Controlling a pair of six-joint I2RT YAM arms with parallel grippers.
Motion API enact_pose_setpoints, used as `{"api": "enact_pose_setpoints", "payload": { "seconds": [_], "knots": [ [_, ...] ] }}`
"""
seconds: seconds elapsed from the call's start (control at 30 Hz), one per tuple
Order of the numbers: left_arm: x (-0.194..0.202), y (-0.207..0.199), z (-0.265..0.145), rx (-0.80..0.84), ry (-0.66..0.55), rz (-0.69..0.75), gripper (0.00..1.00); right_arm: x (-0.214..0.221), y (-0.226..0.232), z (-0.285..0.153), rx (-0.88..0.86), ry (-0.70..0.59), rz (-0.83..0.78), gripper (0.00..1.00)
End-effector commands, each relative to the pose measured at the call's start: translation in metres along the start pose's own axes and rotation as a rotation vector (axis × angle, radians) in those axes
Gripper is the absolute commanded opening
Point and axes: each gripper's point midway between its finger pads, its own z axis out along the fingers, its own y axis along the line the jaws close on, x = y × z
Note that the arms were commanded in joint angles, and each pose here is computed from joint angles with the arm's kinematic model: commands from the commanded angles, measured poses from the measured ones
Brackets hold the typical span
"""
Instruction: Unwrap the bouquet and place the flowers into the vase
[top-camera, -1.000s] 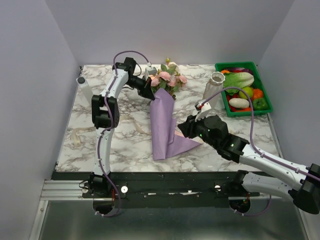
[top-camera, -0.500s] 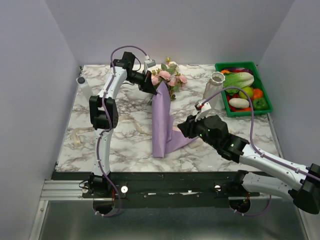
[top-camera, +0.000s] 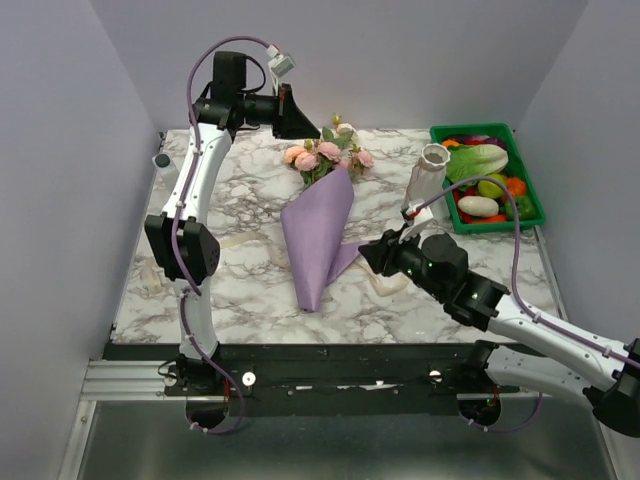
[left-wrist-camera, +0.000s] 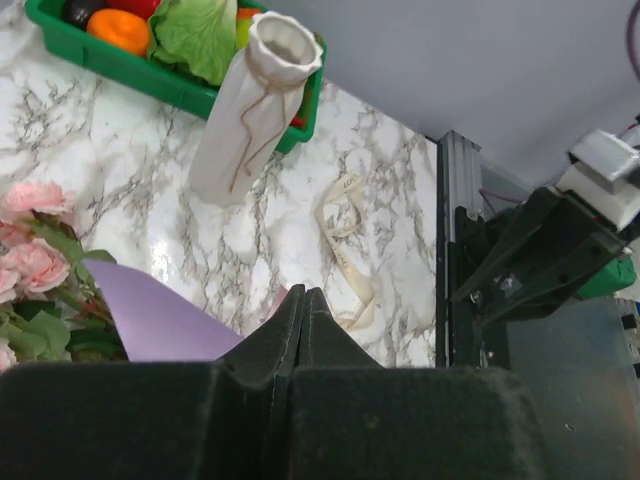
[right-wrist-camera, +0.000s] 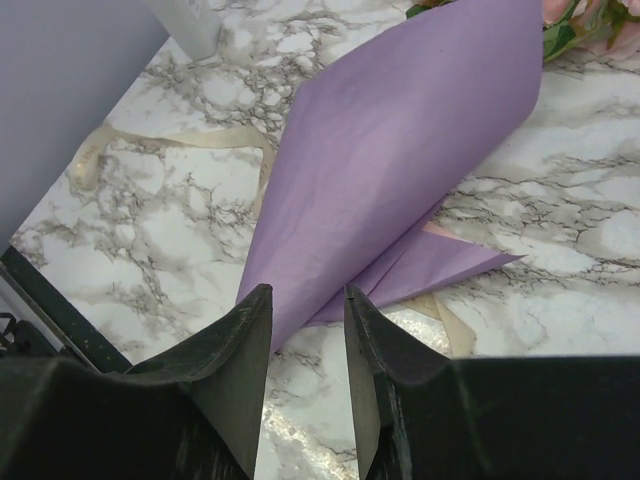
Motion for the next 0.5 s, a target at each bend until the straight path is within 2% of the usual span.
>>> {"api": "enact_pose_setpoints", "payload": {
  "seconds": [0.0,0.03,0.07,0.1,0.13,0.17,0.2,0.23,0.27,0.33,0.47],
  "knots": [
    [-0.037,-0.045,-0.002,0.069,-0.073,-0.004,0.15,0.000,0.002,-0.003,-0.015,-0.018,0.019,0.43],
    [-0.033,-0.041,-0.003,0.058,-0.070,-0.005,0.24,-0.001,0.002,-0.004,-0.017,-0.020,0.018,0.43],
    [-0.019,-0.033,-0.004,0.041,-0.047,-0.053,0.37,-0.002,0.002,-0.005,-0.019,-0.026,0.019,0.43],
    [-0.007,-0.016,-0.004,0.012,-0.031,-0.019,0.78,-0.001,0.001,-0.006,-0.016,-0.024,0.019,0.43],
    [0.004,0.000,-0.009,-0.026,-0.015,-0.022,0.97,0.001,0.001,-0.006,-0.019,-0.023,0.017,0.43],
    [0.023,0.006,-0.012,-0.056,0.034,-0.087,0.99,0.000,0.001,-0.008,-0.022,-0.026,0.015,0.43],
    [0.047,0.032,-0.012,-0.117,0.087,-0.115,0.99,-0.001,0.001,-0.009,-0.025,-0.028,0.015,0.44],
    [0.062,0.047,-0.015,-0.142,0.137,-0.018,0.99,-0.001,0.001,-0.009,-0.025,-0.030,0.014,0.44],
    [0.083,0.054,-0.018,-0.161,0.189,-0.074,0.99,-0.001,0.001,-0.010,-0.026,-0.031,0.014,0.43],
    [0.116,0.077,-0.021,-0.188,0.263,-0.065,0.99,-0.001,0.001,-0.011,-0.026,-0.033,0.012,0.44],
    [0.160,0.100,-0.029,-0.188,0.312,-0.065,0.99,0.001,0.001,-0.009,-0.026,-0.025,0.008,0.44]
  ]
}}
